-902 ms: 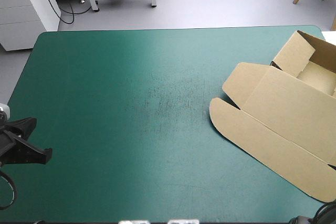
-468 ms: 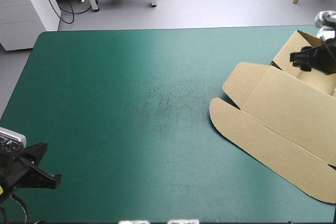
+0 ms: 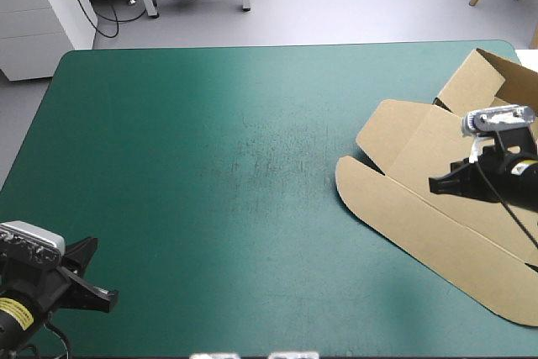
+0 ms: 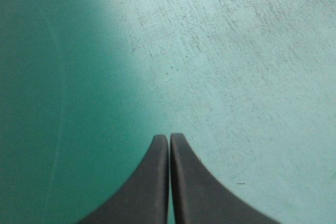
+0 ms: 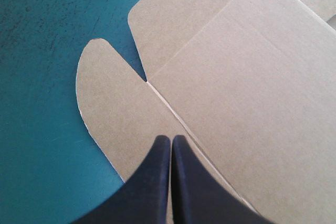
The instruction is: Fold the box
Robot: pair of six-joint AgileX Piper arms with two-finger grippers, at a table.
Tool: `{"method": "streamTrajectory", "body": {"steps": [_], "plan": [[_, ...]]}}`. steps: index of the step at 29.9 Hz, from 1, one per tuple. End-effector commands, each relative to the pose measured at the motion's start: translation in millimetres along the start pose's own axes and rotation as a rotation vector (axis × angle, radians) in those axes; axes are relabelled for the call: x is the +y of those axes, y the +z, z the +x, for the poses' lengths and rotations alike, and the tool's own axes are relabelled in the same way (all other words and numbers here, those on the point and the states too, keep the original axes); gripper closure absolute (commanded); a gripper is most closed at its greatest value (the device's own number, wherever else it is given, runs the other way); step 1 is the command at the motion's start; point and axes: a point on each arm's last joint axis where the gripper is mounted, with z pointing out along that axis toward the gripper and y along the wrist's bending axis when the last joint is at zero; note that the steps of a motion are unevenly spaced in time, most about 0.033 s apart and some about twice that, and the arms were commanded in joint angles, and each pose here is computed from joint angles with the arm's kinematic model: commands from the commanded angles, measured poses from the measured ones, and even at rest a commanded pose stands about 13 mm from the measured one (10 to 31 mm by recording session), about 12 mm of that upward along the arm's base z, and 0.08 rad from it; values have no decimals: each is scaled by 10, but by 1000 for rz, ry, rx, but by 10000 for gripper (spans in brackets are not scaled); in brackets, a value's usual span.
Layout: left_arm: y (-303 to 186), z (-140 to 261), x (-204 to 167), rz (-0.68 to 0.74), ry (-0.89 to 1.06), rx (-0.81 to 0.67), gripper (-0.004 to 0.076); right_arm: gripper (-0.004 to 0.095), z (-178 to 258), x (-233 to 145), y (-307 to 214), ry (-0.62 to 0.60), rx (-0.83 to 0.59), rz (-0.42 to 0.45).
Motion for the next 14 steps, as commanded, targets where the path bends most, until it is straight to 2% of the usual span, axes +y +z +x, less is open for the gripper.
{"method": "streamTrajectory", "body": {"steps": [1, 6, 14], "plan": [[28, -24, -23, 20, 2, -127, 734, 927, 120, 89, -211, -44, -165, 41], [138, 147, -54, 33, 11, -182, 734, 927, 487, 198, -345, -60, -283, 83], [246, 337, -77, 35, 25, -215, 734, 927, 977, 327, -394, -16, -441, 98]]}}
